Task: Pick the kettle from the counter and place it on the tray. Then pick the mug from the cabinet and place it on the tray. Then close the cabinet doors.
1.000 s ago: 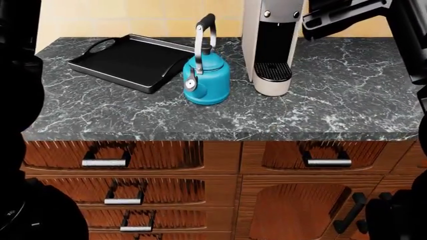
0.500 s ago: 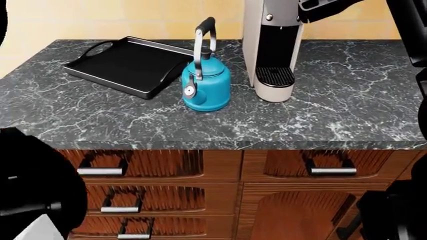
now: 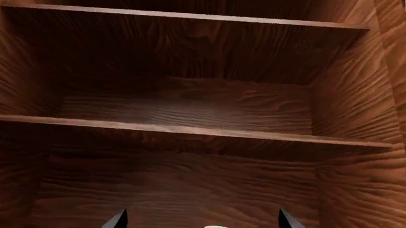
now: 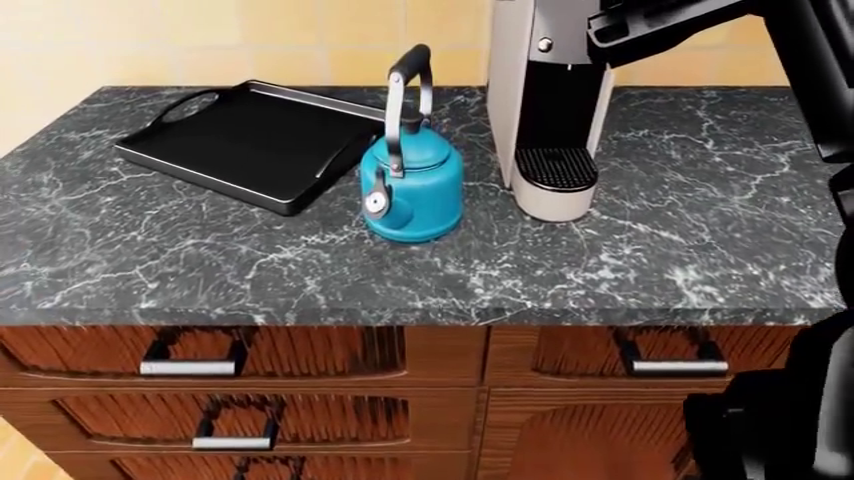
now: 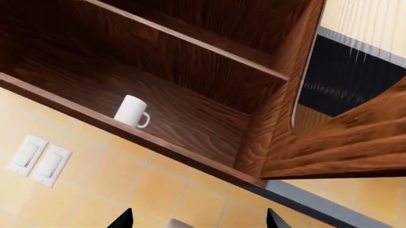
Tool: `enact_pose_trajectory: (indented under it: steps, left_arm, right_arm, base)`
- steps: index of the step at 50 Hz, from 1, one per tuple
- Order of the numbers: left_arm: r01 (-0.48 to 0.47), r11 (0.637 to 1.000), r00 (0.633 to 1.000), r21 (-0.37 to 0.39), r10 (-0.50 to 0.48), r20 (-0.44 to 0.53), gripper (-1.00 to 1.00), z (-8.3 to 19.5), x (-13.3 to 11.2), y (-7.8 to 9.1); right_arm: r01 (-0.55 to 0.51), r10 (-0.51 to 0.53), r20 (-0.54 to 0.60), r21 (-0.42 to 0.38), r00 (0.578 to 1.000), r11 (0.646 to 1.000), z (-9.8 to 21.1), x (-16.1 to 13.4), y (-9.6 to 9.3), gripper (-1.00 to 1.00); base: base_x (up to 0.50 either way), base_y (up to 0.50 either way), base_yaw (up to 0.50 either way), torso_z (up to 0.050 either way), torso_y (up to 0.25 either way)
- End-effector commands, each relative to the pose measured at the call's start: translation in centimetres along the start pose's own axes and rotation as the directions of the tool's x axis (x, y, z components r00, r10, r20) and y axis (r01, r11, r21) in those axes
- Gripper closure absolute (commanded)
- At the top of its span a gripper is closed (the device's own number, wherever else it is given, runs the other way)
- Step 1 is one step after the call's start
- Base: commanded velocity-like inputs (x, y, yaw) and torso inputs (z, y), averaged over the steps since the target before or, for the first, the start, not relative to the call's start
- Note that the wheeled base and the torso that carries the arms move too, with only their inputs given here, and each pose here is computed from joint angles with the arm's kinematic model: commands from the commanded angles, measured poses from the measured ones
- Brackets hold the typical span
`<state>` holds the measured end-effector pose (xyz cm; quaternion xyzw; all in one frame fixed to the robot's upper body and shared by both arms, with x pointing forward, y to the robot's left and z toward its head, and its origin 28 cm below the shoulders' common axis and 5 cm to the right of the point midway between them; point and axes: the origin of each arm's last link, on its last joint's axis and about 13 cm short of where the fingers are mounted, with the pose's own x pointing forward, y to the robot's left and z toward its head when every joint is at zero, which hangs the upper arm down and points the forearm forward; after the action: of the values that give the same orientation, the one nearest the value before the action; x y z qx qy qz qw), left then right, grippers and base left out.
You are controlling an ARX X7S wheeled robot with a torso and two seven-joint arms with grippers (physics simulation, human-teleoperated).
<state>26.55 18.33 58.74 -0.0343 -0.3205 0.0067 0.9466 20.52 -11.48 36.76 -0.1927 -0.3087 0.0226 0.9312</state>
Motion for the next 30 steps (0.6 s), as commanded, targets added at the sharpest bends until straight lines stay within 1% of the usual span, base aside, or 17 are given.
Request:
enact_pose_trajectory:
  steps: [1, 3, 7, 9, 11, 13, 16, 18, 20, 24, 30]
  left_arm:
    - [-0.015, 0.996, 0.989, 0.090, 0.028, -0.143, -1.00, -1.1, 1.5, -0.9]
    - [-0.021, 0.996, 0.983, 0.085, 0.036, -0.182, -1.00, -2.0, 1.7, -1.0]
    - [-0.070, 0.995, 0.963, 0.075, 0.087, -0.253, -1.00, -4.2, 2.2, -1.0]
    - [-0.040, 0.997, 0.959, 0.063, 0.056, -0.278, -1.00, -4.8, 2.2, -1.2]
    - [-0.015, 1.000, 0.950, 0.022, 0.021, -0.310, -1.00, -5.1, 2.1, -1.5]
    - [0.003, 1.000, 0.946, 0.022, 0.004, -0.325, -1.00, -5.2, 2.0, -1.6]
    - [-0.022, 0.999, 0.931, -0.028, 0.010, -0.364, -1.00, -5.2, 1.8, -1.7]
    - [-0.037, 0.999, 0.911, -0.028, 0.022, -0.413, -1.00, -5.3, 1.5, -1.8]
    - [-0.036, 0.999, 0.900, -0.009, 0.028, -0.435, -1.00, -5.2, 1.3, -1.9]
    - [-0.011, 1.000, 0.894, 0.012, 0.015, -0.448, -1.00, -4.6, 0.9, -2.1]
    - [-0.011, 1.000, 0.894, 0.025, 0.021, -0.447, -1.00, -4.5, 0.9, -1.8]
  right_arm:
    - [-0.005, 0.005, 0.004, 0.008, 1.000, 1.000, 0.3, -1.0, 0.5, -1.00]
    - [-0.006, 0.006, 0.007, 0.009, 1.000, 1.000, 0.5, -1.1, 0.5, -1.00]
    - [-0.010, 0.010, 0.014, 0.008, 1.000, 1.000, 0.8, -1.2, 0.7, -1.00]
    - [-0.010, 0.010, 0.018, 0.007, 1.000, 1.000, 1.0, -1.5, 0.7, -1.00]
    - [-0.008, 0.008, 0.019, 0.006, 1.000, 1.000, 1.2, -1.7, 0.6, -1.00]
    - [-0.006, 0.006, 0.019, 0.002, 1.000, 1.000, 1.4, -1.8, 0.5, -1.00]
    - [-0.009, 0.009, 0.020, -0.004, 1.000, 1.000, 1.6, -1.8, 0.6, -1.00]
    - [-0.015, 0.015, 0.017, -0.011, 1.000, 1.000, 1.8, -1.8, 0.7, -1.00]
    - [-0.018, 0.018, 0.014, -0.019, 1.000, 1.000, 1.9, -1.8, 0.8, -1.00]
    - [-0.018, 0.019, 0.011, -0.024, 1.000, 1.000, 2.0, -2.0, 0.9, -1.00]
    - [-0.021, 0.022, 0.011, -0.016, 1.000, 1.000, 1.8, -2.1, 1.0, -1.00]
  base:
    - [0.15, 0.00, 0.00, 0.000, 0.000]
    - [0.15, 0.00, 0.00, 0.000, 0.000]
    - [0.15, 0.00, 0.00, 0.000, 0.000]
    - [0.15, 0.00, 0.00, 0.000, 0.000]
    - [0.15, 0.00, 0.00, 0.000, 0.000]
    - [0.15, 0.00, 0.00, 0.000, 0.000]
    - [0.15, 0.00, 0.00, 0.000, 0.000]
    - [0.15, 0.00, 0.00, 0.000, 0.000]
    - [0.15, 0.00, 0.00, 0.000, 0.000]
    - [0.15, 0.00, 0.00, 0.000, 0.000]
    - [0.15, 0.00, 0.00, 0.000, 0.000]
